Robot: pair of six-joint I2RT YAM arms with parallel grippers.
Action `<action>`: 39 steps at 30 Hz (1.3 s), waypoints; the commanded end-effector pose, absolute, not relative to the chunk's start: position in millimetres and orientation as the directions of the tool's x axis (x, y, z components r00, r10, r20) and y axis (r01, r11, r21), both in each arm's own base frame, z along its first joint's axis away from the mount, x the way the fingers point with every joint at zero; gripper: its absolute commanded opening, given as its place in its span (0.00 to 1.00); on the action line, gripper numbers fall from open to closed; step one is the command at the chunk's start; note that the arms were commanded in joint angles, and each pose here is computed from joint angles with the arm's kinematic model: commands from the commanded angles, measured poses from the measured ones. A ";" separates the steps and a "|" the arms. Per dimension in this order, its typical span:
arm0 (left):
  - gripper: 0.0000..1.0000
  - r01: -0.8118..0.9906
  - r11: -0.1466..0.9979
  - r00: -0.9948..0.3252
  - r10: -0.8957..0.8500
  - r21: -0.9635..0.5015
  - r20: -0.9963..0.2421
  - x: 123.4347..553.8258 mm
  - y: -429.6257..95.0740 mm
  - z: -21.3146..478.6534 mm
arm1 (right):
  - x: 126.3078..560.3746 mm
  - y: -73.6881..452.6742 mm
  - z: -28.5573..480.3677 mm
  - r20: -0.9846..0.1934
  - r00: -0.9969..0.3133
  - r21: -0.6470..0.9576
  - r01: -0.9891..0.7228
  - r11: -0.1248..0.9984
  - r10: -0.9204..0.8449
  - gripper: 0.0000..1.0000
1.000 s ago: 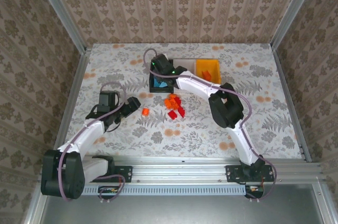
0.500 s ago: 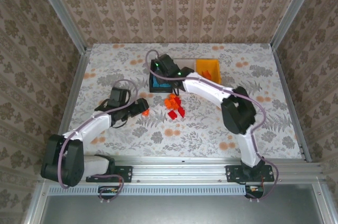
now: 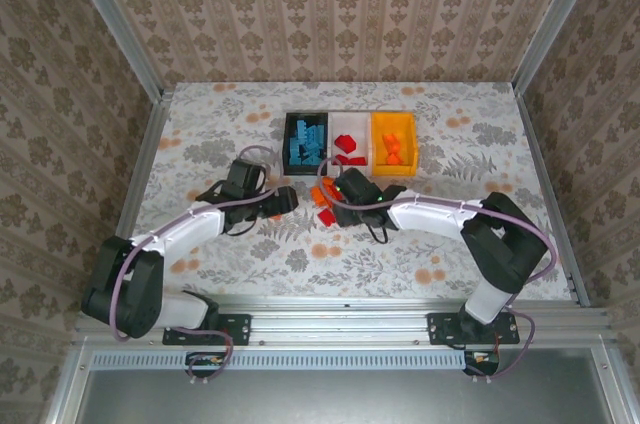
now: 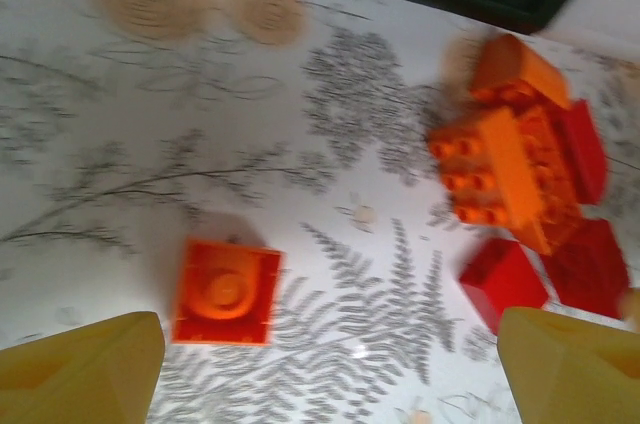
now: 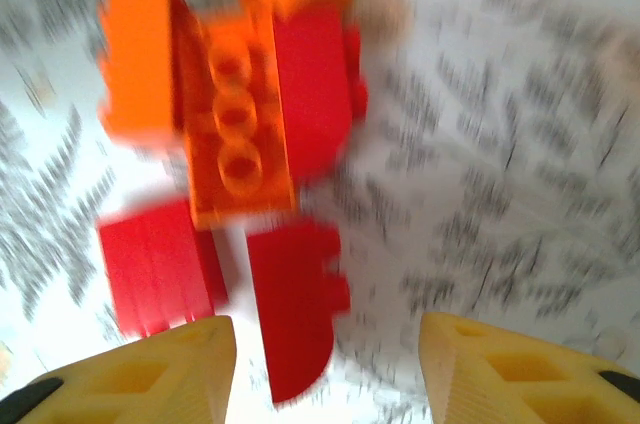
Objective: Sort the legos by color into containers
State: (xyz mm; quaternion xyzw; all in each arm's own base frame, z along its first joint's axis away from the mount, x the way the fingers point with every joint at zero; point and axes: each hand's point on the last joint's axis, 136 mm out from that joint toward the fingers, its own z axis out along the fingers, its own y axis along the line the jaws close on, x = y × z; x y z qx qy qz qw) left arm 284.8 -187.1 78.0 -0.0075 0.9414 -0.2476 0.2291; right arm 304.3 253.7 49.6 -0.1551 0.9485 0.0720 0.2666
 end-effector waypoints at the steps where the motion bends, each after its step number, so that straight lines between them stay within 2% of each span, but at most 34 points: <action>1: 0.88 0.178 0.810 -0.897 -0.099 -0.558 -0.431 277.8 -210.9 89.7 | 303.3 266.5 49.6 -0.554 -0.809 0.125 -0.314 0.941 -0.196 0.54; 8: 0.89 0.178 0.813 -0.896 -0.099 -0.555 -0.433 271.5 -210.5 94.8 | 318.7 265.5 30.2 -0.555 -0.802 0.050 -0.296 0.954 -0.220 0.49; 13: 0.90 0.176 0.817 -0.890 -0.106 -0.549 -0.444 268.8 -206.9 100.6 | 329.3 266.1 34.4 -0.578 -0.783 0.017 -0.292 0.956 -0.229 0.37; 18: 0.90 0.183 0.823 -0.883 -0.102 -0.538 -0.457 268.5 -204.3 105.3 | 325.1 263.6 57.1 -0.616 -0.759 0.042 -0.297 0.954 -0.209 0.30; 26: 0.90 0.177 0.823 -0.881 -0.112 -0.540 -0.459 269.4 -203.8 107.1 | 324.9 251.5 115.0 -0.702 -0.687 0.045 -0.301 0.952 -0.184 0.29; 31: 0.91 0.163 0.829 -0.878 -0.125 -0.534 -0.462 269.7 -200.6 109.0 | 378.7 242.0 135.7 -0.730 -0.667 0.023 -0.236 0.971 -0.145 0.29; 39: 0.94 0.111 0.842 -0.864 -0.179 -0.527 -0.470 264.0 -179.9 114.3 | 474.6 233.8 119.3 -0.688 -0.712 -0.036 -0.165 0.986 -0.144 0.29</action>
